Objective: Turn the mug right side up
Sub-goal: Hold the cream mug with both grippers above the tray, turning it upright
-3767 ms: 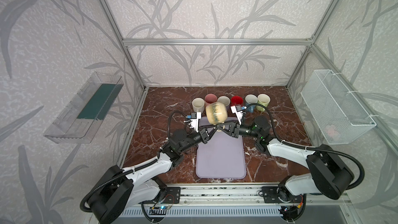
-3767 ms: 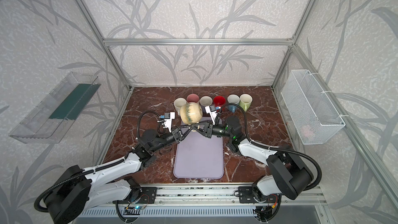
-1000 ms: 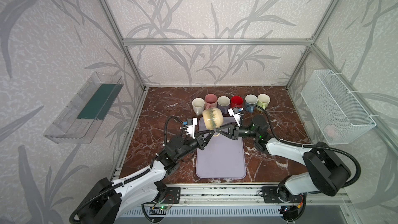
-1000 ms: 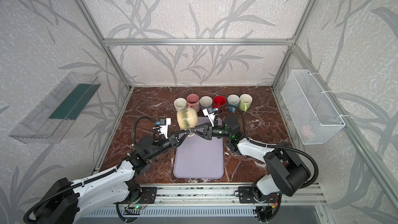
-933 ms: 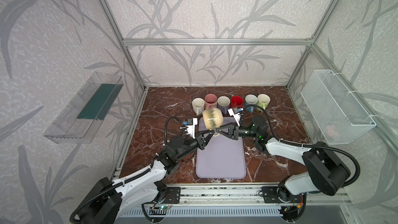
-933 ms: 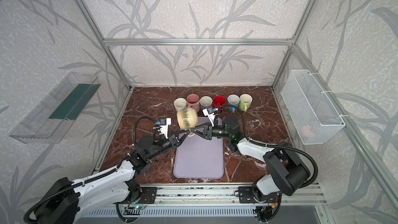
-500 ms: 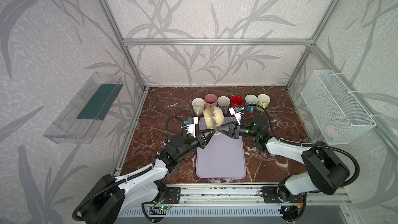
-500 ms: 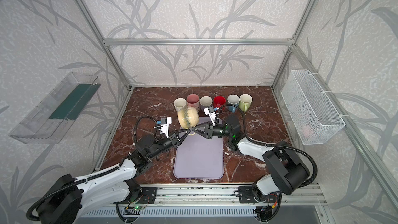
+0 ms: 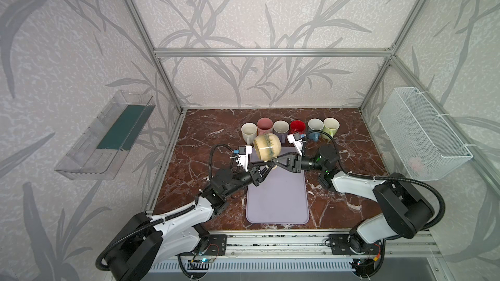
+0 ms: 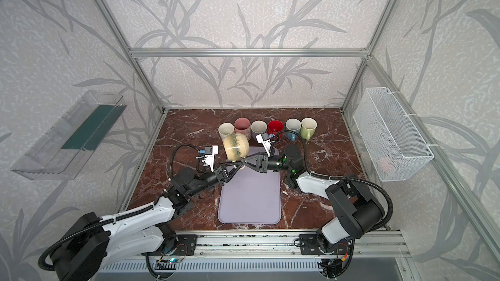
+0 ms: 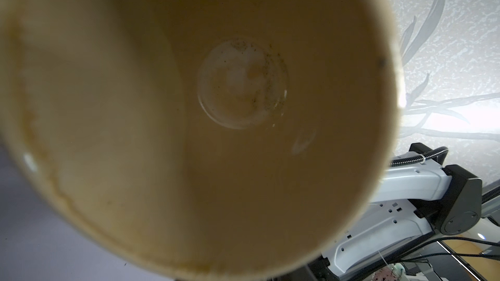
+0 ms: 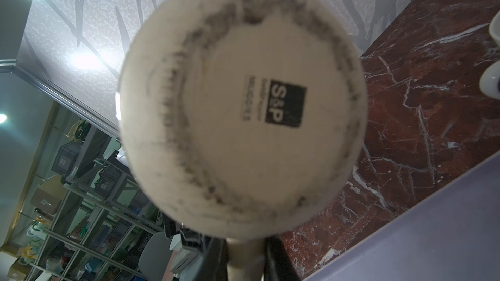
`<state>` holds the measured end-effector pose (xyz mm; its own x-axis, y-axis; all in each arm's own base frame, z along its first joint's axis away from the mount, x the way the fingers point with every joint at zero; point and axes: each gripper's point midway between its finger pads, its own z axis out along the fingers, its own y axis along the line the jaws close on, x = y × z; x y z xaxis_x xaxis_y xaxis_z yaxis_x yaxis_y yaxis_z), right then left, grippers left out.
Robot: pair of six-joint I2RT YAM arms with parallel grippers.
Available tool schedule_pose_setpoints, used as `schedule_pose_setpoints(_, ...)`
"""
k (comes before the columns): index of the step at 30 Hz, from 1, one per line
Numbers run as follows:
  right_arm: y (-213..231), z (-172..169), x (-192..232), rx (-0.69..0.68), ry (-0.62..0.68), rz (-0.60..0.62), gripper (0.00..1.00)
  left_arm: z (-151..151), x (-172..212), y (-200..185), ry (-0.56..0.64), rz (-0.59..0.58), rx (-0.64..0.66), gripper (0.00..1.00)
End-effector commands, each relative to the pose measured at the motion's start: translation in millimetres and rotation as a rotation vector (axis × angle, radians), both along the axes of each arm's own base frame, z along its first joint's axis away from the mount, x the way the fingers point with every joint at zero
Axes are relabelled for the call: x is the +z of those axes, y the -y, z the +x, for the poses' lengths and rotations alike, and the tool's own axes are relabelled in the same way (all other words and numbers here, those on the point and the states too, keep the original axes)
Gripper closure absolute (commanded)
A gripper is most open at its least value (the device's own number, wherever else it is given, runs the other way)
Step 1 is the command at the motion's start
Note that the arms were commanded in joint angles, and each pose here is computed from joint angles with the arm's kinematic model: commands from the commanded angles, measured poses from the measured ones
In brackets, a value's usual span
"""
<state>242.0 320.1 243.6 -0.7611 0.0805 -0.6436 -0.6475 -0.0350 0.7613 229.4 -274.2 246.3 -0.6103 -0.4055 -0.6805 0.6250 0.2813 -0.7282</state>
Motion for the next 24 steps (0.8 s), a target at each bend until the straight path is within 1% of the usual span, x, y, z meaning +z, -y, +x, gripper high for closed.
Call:
schedule_pose_setpoints(1,-1,-5,22,0.015,0.095,0.062,1.0,-16,53,8,0.142,-0.104,-0.086,0.71)
schedule_pose_setpoints(3,-1,-5,22,0.017,0.099,0.064,1.0,-16,52,8,0.142,-0.102,-0.081,0.74)
schedule_pose_setpoints(7,-1,-5,21,0.017,0.101,0.062,1.0,-14,49,7,0.14,-0.097,-0.068,0.88)
schedule_pose_setpoints(10,-1,-6,20,0.016,0.101,0.06,1.0,-13,46,4,0.138,-0.093,-0.049,0.91)
schedule_pose_setpoints(13,0,-6,21,0.012,0.109,0.061,1.0,-11,42,2,0.131,-0.083,-0.032,1.0)
schedule_pose_setpoints(19,1,-6,24,0.003,0.125,0.048,1.0,-5,33,-2,0.102,-0.065,0.008,1.0)
schedule_pose_setpoints(24,2,-5,20,-0.014,0.123,0.026,1.0,5,14,-10,0.033,-0.02,0.087,1.0)
